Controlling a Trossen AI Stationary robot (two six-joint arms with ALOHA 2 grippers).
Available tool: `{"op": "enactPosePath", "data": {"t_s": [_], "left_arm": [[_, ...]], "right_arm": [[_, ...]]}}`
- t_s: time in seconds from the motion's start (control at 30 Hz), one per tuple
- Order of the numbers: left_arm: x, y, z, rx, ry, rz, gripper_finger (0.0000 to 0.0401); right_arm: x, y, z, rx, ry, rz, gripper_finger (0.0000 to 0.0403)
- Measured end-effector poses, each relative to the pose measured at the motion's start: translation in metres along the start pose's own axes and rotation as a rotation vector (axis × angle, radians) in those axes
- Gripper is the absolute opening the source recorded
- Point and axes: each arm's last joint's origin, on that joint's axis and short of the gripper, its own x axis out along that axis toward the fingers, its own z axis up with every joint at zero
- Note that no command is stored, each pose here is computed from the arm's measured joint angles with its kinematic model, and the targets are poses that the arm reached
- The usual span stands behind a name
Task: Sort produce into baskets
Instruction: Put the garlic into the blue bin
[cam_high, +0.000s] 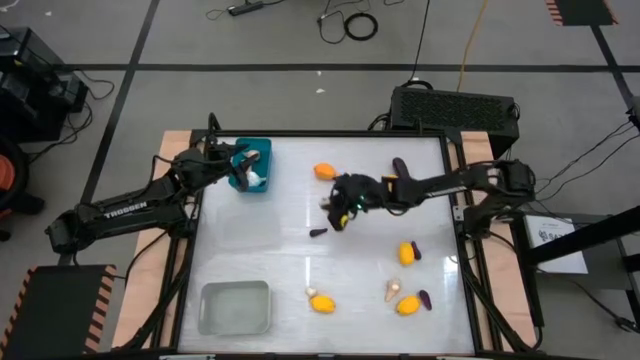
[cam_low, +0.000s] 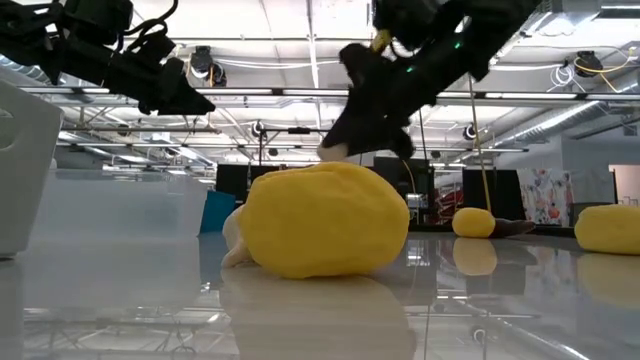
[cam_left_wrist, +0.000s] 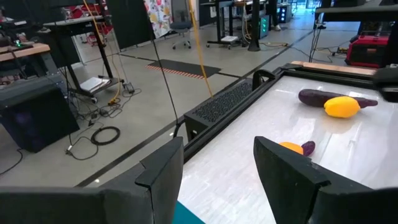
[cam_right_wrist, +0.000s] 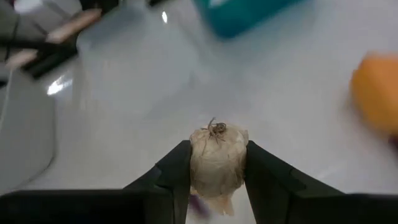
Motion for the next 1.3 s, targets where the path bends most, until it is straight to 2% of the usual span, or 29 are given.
{"op": "enactPosePath", "data": {"t_s": [0.13,0.33,0.4,0.47,0.53,0.63,0.9,1.07,1.3], "left_arm": [[0.0,0.0,0.0,0.001,0.0,0.0,0.0203],[0.0,0.001,-0.001,0.012,0.014,0.034,0.0203],[0.0,0.005,-0.004,0.018,0.051,0.171,0.0203],[-0.003,0.011,-0.009,0.031,0.114,0.394,0.0203],[-0.006,0.015,-0.013,0.054,0.172,0.567,0.0203],[-0.009,0.018,-0.017,0.109,0.233,0.705,0.0203],[-0.009,0.018,-0.017,0.118,0.238,0.717,0.0203],[-0.009,0.018,-0.017,0.131,0.237,0.702,0.0203],[-0.009,0.018,-0.017,0.13,0.235,0.69,0.0203]], "right_arm": [[0.027,-0.012,0.025,-0.063,-0.078,0.002,0.0122],[0.083,-0.023,0.08,-0.151,-0.165,0.014,0.0122],[0.105,-0.03,0.095,-0.168,-0.159,0.003,0.0122],[0.127,-0.037,0.107,-0.172,-0.153,0.032,0.0122],[0.146,-0.039,0.119,-0.177,-0.156,0.091,0.0122],[0.168,-0.036,0.135,-0.19,-0.176,0.147,0.0122],[0.206,-0.037,0.145,-0.234,-0.166,0.132,0.0143],[0.207,-0.041,0.148,-0.217,-0.193,0.075,0.0186],[0.208,-0.047,0.148,-0.194,-0.187,0.066,0.0257]]}}
